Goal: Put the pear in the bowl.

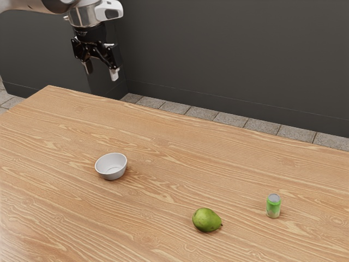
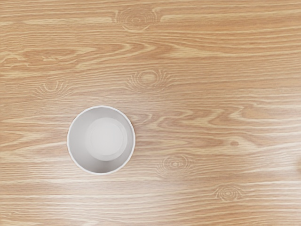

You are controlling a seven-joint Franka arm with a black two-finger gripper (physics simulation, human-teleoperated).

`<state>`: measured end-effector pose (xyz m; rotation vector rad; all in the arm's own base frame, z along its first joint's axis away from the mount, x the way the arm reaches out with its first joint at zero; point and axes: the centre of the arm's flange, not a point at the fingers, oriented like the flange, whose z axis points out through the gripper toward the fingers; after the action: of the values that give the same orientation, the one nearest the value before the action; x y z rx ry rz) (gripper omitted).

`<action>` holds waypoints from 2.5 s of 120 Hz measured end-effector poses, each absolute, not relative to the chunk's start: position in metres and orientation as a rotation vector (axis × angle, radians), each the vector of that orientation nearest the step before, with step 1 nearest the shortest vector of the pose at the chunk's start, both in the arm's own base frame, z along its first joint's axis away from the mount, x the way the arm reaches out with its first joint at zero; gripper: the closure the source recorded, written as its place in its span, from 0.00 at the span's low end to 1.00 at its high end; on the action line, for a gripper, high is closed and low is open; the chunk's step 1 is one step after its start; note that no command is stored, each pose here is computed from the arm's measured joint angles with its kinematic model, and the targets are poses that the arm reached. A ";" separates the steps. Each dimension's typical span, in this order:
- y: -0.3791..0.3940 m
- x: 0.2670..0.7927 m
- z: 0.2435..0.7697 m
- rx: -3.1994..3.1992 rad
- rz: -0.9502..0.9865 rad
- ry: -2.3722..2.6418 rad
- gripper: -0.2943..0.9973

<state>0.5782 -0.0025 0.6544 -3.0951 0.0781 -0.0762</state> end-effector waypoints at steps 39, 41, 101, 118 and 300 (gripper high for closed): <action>-0.026 0.579 0.652 -3.099 -0.071 0.178 0.23; -0.041 0.579 0.650 -3.099 -0.065 0.226 0.23; -0.308 0.528 0.348 -2.897 0.206 1.308 0.23; -0.311 0.527 0.320 -2.882 0.120 1.393 0.23; -0.229 0.584 0.316 -2.750 -0.139 1.540 0.64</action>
<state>0.5837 -0.2294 0.3163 -2.7496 1.5400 -0.1390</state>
